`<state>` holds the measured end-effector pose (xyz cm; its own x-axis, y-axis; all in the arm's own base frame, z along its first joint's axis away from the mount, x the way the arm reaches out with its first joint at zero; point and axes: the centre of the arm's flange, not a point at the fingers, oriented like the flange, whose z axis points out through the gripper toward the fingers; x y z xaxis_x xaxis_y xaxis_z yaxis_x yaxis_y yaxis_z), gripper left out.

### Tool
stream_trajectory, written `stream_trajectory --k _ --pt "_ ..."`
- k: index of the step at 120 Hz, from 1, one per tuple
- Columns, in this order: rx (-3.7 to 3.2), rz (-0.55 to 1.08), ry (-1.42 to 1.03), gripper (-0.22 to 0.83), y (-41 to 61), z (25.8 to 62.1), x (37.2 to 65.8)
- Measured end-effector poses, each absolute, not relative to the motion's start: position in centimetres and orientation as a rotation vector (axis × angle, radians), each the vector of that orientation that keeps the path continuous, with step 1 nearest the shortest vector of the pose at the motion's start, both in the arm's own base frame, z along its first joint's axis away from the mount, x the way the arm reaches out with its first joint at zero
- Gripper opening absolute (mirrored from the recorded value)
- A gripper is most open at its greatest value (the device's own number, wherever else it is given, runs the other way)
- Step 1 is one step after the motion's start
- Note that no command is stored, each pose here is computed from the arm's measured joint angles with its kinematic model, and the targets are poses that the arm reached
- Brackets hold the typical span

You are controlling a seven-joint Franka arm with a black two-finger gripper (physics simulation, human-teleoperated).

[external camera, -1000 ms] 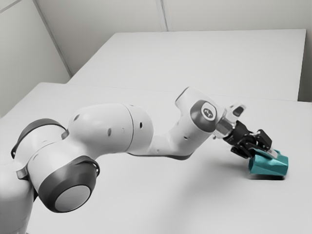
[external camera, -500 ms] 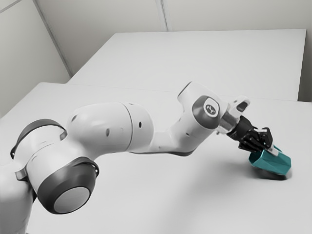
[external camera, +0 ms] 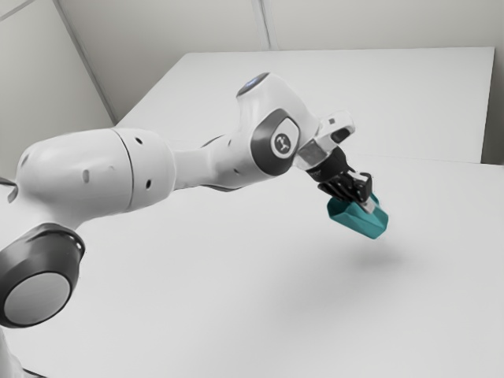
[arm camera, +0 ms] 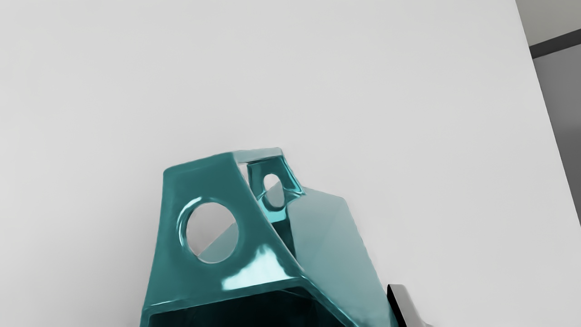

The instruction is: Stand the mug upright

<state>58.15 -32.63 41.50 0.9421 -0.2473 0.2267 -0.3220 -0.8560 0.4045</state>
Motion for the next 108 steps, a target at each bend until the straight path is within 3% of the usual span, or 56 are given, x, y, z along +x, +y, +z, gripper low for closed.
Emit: stream_trajectory --k 78,108 --pt "3.173 0.078 -0.322 -0.15 -11.5 39.7 60.0" --pt "3.27 -0.081 -0.249 -0.15 -5.9 36.3 58.4"
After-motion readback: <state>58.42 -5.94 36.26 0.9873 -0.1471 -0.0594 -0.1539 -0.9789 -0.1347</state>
